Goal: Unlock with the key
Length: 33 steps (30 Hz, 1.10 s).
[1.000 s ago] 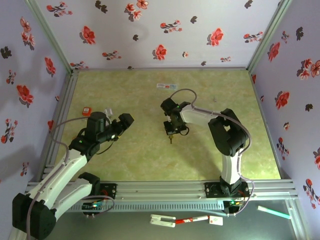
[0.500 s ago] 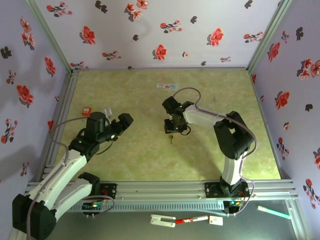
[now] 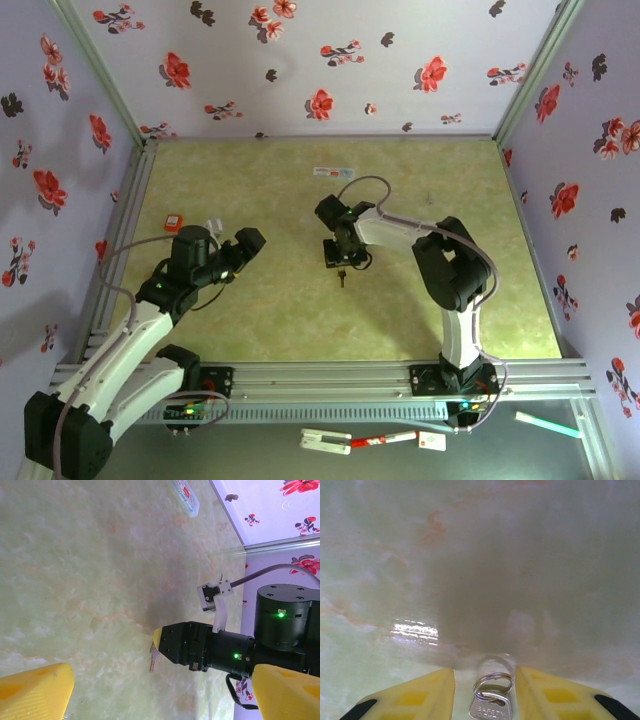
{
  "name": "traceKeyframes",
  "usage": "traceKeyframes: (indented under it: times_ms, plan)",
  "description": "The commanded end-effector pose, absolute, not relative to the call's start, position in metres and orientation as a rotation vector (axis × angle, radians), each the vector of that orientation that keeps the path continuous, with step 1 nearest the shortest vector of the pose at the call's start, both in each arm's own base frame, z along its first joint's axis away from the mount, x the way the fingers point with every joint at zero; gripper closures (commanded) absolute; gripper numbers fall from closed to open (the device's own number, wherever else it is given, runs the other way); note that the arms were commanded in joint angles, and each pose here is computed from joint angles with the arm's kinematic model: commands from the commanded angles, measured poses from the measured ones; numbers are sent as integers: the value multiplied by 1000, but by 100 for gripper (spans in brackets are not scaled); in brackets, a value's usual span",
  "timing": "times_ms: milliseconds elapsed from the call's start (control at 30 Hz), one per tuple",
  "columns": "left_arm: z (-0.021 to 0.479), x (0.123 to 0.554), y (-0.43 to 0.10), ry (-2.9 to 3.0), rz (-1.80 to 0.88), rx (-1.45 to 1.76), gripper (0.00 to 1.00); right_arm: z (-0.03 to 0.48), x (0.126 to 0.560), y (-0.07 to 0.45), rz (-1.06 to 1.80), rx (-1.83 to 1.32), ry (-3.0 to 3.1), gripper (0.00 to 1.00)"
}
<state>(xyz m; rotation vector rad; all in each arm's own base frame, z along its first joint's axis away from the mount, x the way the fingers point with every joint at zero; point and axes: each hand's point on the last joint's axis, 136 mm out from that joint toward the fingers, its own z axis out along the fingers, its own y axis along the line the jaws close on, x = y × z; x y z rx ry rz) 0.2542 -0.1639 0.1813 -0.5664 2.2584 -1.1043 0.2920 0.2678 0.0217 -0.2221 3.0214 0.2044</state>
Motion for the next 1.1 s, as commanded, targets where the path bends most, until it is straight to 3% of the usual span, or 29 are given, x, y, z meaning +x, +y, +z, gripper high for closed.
traceKeyframes:
  times_ms: [0, 467, 900, 1067]
  plan:
    - [175, 252, -159, 2268, -1078, -557, 8, 17, 289, 257, 77, -161, 3050, 65]
    - [173, 252, -157, 2265, -1074, -564, 8, 18, 285, 254, -40, -160, 3046, 78]
    - [171, 252, -156, 2266, -1071, -569, 8, 22, 281, 251, -45, -136, 3051, 100]
    - [178, 254, -161, 2247, -1108, -555, 8, 43, 285, 255, 29, -116, 3008, 100]
